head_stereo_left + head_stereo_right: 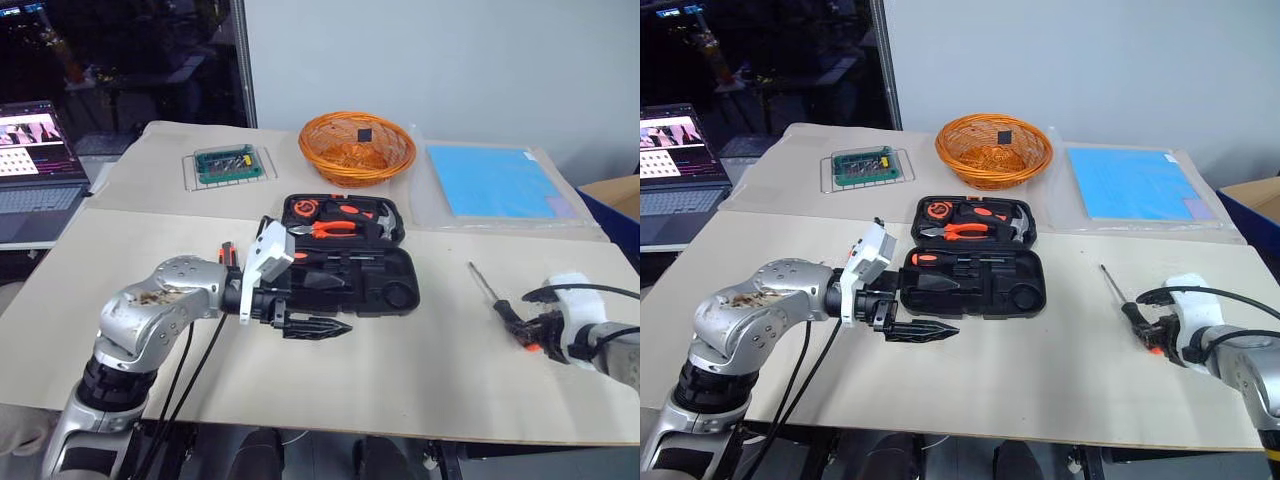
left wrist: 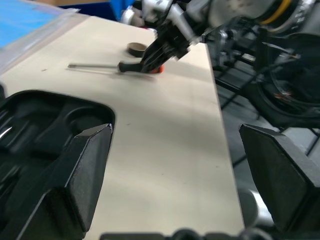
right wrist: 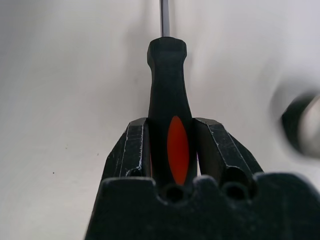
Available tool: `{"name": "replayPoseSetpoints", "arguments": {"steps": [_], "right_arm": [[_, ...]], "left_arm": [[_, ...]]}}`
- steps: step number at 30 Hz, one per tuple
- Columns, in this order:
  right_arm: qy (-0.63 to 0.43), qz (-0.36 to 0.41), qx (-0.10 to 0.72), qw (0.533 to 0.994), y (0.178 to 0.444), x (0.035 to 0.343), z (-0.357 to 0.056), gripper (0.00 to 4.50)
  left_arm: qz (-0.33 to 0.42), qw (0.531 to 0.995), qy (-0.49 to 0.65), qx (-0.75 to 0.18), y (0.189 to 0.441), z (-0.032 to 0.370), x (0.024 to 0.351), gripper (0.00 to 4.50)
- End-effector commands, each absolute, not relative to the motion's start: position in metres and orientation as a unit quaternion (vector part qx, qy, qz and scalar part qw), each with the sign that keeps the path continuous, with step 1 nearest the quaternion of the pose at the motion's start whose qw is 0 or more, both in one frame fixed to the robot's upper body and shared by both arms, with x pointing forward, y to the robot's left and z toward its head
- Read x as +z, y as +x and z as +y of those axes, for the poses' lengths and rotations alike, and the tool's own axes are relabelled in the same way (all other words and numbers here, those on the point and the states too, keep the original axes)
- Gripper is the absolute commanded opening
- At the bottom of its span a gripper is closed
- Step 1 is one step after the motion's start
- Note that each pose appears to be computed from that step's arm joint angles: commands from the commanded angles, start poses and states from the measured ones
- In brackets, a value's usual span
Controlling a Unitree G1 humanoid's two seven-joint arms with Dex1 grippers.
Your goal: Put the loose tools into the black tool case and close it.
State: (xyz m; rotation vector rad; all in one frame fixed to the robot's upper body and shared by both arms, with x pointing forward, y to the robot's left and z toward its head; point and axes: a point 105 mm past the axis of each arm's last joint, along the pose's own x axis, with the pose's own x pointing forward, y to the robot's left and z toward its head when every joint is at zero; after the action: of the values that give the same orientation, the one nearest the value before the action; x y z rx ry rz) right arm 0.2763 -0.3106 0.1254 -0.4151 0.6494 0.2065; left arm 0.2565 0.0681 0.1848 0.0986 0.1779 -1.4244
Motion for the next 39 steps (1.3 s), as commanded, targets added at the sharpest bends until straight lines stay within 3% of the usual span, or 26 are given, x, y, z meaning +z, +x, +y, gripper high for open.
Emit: {"name": "replayPoseSetpoints", "arguments": {"steps": [1, 6, 9, 14, 22, 35, 37, 39], "right_arm": [[-0.328, 0.196, 0.198, 0.903, 0.291, 0.179, -0.274, 0.99], [-0.372, 0.101, 0.346, 0.855, 0.318, 0.217, -0.202, 0.99], [-0.385, 0.084, 0.414, 0.821, 0.332, 0.216, -0.166, 0.99], [-0.430, 0.089, 0.473, 0.764, 0.358, 0.187, -0.132, 0.99], [-0.476, 0.121, 0.488, 0.721, 0.380, 0.148, -0.135, 0.99], [-0.531, 0.139, 0.517, 0.657, 0.391, 0.134, -0.144, 0.98], [-0.523, 0.140, 0.532, 0.651, 0.388, 0.133, -0.141, 1.99], [-0.522, 0.127, 0.532, 0.654, 0.388, 0.138, -0.140, 2.64]], "left_arm": [[0.024, 0.790, 0.019, -0.613, 0.259, 0.081, 0.199, 4.35], [0.040, 0.827, 0.002, -0.561, 0.252, 0.125, 0.189, 4.35], [0.033, 0.841, 0.002, -0.541, 0.251, 0.145, 0.187, 4.35], [0.044, 0.842, 0.022, -0.538, 0.243, 0.157, 0.182, 4.35], [0.044, 0.843, 0.027, -0.535, 0.237, 0.160, 0.184, 4.35], [0.041, 0.847, 0.040, -0.529, 0.237, 0.161, 0.183, 4.35], [0.041, 0.847, 0.040, -0.529, 0.237, 0.160, 0.183, 4.35], [0.041, 0.847, 0.037, -0.529, 0.237, 0.160, 0.182, 4.35]]}}
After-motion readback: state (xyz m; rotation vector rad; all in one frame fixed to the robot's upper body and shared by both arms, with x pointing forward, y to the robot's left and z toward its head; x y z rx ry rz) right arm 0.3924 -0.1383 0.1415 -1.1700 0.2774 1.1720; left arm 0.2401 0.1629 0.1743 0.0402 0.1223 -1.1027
